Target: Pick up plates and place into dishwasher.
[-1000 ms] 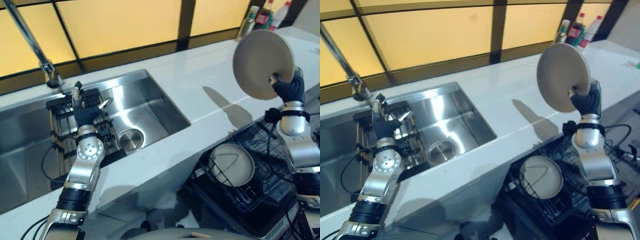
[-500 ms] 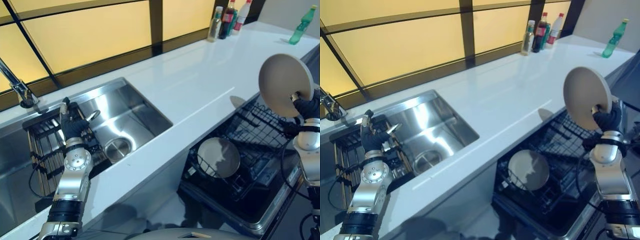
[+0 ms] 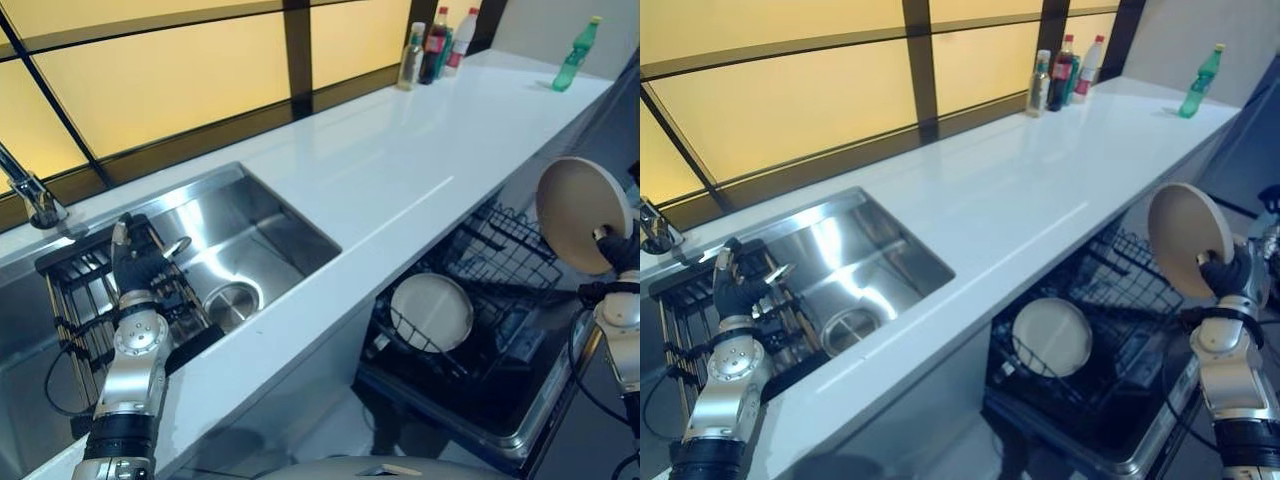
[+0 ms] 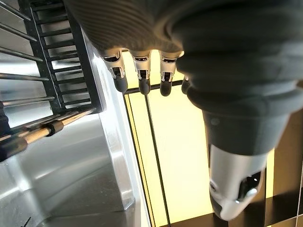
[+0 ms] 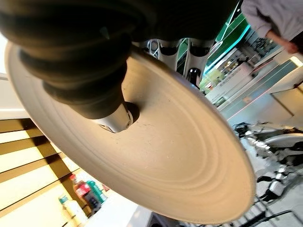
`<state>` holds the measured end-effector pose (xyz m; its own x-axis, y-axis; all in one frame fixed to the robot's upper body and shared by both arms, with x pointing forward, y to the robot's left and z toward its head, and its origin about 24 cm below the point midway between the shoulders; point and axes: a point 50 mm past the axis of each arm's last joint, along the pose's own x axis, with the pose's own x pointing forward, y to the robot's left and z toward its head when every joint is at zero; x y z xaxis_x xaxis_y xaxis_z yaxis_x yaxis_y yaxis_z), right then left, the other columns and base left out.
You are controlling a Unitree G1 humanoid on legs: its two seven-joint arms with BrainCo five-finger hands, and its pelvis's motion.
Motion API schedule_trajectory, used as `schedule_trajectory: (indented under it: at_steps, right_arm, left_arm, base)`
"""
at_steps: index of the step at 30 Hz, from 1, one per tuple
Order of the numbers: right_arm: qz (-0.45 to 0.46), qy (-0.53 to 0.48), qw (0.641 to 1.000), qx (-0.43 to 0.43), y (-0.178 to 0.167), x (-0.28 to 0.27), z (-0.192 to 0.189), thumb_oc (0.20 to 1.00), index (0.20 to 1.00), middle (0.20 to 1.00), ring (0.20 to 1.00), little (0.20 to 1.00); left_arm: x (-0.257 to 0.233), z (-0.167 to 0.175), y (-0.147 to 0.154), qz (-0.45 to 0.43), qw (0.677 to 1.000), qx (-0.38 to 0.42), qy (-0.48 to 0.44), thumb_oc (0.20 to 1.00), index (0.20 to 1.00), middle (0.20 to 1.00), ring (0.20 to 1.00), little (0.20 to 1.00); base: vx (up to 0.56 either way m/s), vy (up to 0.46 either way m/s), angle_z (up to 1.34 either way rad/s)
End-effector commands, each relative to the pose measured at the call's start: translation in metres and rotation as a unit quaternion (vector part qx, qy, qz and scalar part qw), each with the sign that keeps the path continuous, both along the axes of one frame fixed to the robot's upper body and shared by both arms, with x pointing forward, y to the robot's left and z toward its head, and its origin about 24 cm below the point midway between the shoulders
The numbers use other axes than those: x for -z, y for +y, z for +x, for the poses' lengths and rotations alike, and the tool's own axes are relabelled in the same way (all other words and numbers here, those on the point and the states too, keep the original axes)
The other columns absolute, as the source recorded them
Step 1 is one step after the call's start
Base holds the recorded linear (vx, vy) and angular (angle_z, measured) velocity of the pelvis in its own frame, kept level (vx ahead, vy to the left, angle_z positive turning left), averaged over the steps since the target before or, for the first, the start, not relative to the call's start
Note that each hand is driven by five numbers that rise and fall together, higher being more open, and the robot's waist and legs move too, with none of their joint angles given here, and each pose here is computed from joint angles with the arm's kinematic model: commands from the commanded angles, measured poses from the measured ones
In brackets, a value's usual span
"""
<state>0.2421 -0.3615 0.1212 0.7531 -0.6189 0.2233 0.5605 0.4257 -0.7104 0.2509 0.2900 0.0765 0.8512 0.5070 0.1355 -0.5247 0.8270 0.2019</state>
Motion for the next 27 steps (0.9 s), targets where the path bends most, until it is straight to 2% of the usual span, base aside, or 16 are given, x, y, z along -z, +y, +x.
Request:
schedule_trajectory:
  at_steps: [1,4,9,15,21,27]
  right_arm:
    - [-0.048,-0.042,0.998,0.013,-0.01,-0.025,0.002,0.2,0.2,0.2,0.2,0.2]
    - [-0.037,-0.031,0.999,0.003,-0.003,-0.016,0.009,0.2,0.2,0.2,0.2,0.2]
    - [-0.027,-0.021,0.999,0.009,-0.003,-0.006,0.011,0.2,0.2,0.2,0.2,0.2]
    - [-0.026,-0.014,0.999,0.01,-0.003,-0.005,0.015,0.2,0.2,0.2,0.2,0.2]
    - [-0.002,-0.01,1.0,0.004,0.021,0.012,0.032,0.2,0.2,0.2,0.2,0.2]
    - [0.004,-0.027,1.0,0.009,0.028,0.009,0.043,0.2,0.2,0.2,0.2,0.2]
  left_arm:
    - [-0.024,-0.006,0.022,0.087,0.996,-0.005,-0.02,1.0,1.0,1.0,1.0,1.0]
    - [-0.028,-0.014,0.033,0.096,0.995,-0.016,-0.019,1.0,1.0,1.0,1.0,1.0]
    - [-0.036,-0.008,0.037,0.114,0.993,-0.012,-0.014,1.0,1.0,1.0,1.0,1.0]
    - [-0.041,-0.011,0.042,0.127,0.992,-0.019,-0.01,1.0,1.0,1.0,1.0,1.0]
    - [-0.056,-0.008,0.05,0.157,0.988,-0.005,-0.008,1.0,1.0,1.0,1.0,1.0]
    - [-0.076,0.001,0.046,0.188,0.982,0.012,-0.028,1.0,1.0,1.0,1.0,1.0]
  base:
    - [-0.01,-0.016,-0.36]
    - [0.03,-0.106,-0.67]
    - [0.1,-0.184,-0.22]
    - [0.09,-0.245,0.08]
    - [0.06,-0.304,0.22]
    - [0.0,-0.194,0.17]
